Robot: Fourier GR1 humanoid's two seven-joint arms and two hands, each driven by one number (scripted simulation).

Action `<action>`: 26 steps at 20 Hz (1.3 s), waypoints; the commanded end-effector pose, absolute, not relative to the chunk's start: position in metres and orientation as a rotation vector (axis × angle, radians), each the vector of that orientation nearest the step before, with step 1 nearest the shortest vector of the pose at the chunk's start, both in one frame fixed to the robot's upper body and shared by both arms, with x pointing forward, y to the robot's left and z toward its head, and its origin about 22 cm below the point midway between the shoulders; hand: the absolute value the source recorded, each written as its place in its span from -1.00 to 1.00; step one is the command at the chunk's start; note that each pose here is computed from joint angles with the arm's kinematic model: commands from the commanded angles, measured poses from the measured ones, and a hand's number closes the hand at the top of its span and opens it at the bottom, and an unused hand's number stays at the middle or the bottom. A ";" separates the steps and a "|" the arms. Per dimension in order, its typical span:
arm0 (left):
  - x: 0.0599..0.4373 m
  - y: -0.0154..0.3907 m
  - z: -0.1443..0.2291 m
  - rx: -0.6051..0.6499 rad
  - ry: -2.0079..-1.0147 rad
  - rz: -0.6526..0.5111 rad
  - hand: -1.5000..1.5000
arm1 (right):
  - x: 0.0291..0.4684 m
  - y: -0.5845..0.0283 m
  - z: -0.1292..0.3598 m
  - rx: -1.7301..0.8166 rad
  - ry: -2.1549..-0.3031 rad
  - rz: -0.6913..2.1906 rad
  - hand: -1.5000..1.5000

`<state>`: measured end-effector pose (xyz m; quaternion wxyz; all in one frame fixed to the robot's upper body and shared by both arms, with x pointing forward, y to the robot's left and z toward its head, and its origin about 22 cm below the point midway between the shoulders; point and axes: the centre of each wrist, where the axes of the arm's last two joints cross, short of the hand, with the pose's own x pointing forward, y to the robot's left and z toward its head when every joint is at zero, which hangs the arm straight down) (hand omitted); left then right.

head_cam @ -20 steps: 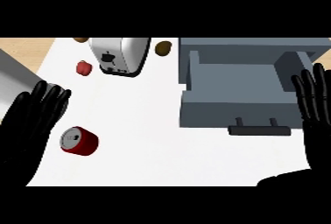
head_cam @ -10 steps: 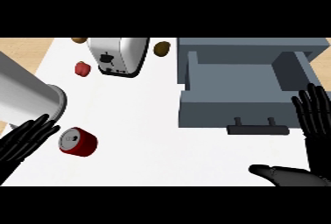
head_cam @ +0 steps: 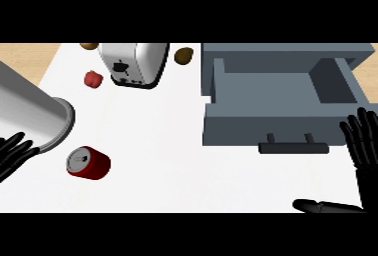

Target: Pick up the can, place it into the drawer and close the drawer

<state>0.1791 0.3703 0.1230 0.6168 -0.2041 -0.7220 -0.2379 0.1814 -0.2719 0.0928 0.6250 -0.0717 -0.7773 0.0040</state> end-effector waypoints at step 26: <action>0.232 0.364 0.036 -0.368 -1.610 -0.496 -1.00 | 0.163 -0.299 0.077 -0.187 -1.770 0.011 -1.00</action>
